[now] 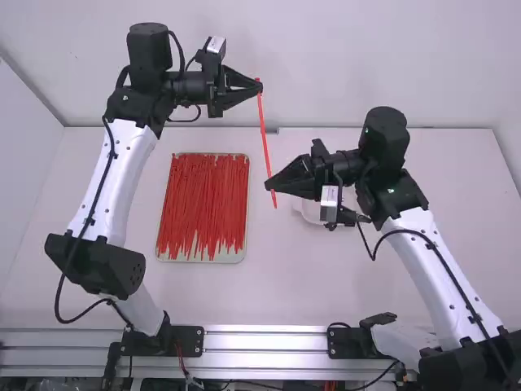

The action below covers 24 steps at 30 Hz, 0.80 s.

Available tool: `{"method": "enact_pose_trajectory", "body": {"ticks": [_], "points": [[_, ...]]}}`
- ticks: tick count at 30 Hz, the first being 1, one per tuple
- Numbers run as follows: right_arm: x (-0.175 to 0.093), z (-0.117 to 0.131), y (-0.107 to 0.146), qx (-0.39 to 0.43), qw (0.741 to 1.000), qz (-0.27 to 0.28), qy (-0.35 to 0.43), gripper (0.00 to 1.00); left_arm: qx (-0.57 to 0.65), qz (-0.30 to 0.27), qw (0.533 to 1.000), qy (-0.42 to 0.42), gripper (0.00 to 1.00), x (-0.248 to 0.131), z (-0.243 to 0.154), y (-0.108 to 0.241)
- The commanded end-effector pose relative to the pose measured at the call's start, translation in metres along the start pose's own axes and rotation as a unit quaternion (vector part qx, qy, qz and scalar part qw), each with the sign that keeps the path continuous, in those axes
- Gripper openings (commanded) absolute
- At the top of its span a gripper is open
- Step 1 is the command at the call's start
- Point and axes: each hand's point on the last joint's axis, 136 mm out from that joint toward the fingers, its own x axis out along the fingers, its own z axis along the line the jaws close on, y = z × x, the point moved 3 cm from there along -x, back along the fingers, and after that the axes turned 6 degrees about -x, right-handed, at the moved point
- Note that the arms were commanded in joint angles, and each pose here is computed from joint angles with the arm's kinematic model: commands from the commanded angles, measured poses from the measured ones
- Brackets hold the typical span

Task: Fasten the cable tie

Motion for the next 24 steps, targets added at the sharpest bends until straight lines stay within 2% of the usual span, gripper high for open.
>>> {"method": "enact_pose_trajectory", "body": {"ticks": [1, 4, 5, 6, 7, 11, 15, 17, 18, 19, 21, 22, 23, 24], "points": [[0.000, -0.008, -0.006, 0.135, 0.991, -0.011, -0.003, 0.00, 0.090, -0.006, 0.996, 0.002, 0.02, -0.006, -0.005, 0.001], [0.000, -0.011, -0.003, 0.247, 0.969, 0.001, 0.001, 0.00, 0.116, -0.005, 0.993, -0.004, 0.02, -0.006, -0.001, 0.002], [-0.001, -0.014, 0.003, 0.306, 0.952, 0.021, 0.014, 0.00, 0.122, -0.004, 0.992, -0.007, 0.02, -0.007, 0.001, 0.003], [-0.002, -0.016, 0.006, 0.325, 0.945, 0.031, 0.021, 0.00, 0.124, -0.003, 0.992, -0.008, 0.02, -0.007, 0.002, 0.003], [-0.006, -0.023, 0.018, 0.381, 0.921, 0.063, 0.052, 0.00, 0.130, -0.002, 0.992, -0.010, 0.02, -0.007, 0.006, 0.003], [-0.010, -0.027, 0.030, 0.392, 0.912, 0.095, 0.081, 0.00, 0.126, 0.000, 0.992, -0.010, 0.02, -0.004, 0.013, 0.002], [-0.004, -0.020, 0.017, 0.360, 0.931, 0.043, 0.035, 0.00, 0.145, 0.000, 0.989, -0.008, 0.02, -0.001, 0.025, -0.003], [-0.004, -0.019, 0.016, 0.364, 0.931, 0.028, 0.025, 0.00, 0.174, -0.001, 0.985, -0.006, 0.02, 0.000, 0.031, -0.005], [-0.006, -0.021, 0.024, 0.400, 0.915, 0.035, 0.035, 0.00, 0.203, -0.004, 0.979, -0.006, 0.02, 0.000, 0.037, -0.008], [-0.007, -0.022, 0.025, 0.405, 0.913, 0.037, 0.037, 0.00, 0.207, -0.004, 0.978, -0.006, 0.02, 0.000, 0.037, -0.008], [-0.009, -0.025, 0.038, 0.469, 0.880, 0.046, 0.058, 0.00, 0.262, -0.003, 0.965, -0.004, 0.02, 0.003, 0.045, -0.009], [-0.012, -0.026, 0.050, 0.523, 0.847, 0.052, 0.078, 0.00, 0.300, -0.005, 0.954, -0.002, 0.02, 0.004, 0.050, -0.011], [-0.015, -0.026, 0.057, 0.555, 0.825, 0.055, 0.089, 0.00, 0.321, -0.008, 0.947, -0.002, 0.02, 0.003, 0.053, -0.013], [-0.017, -0.025, 0.061, 0.569, 0.815, 0.056, 0.094, 0.00, 0.338, -0.009, 0.941, -0.002, 0.02, 0.003, 0.055, -0.014]]}}
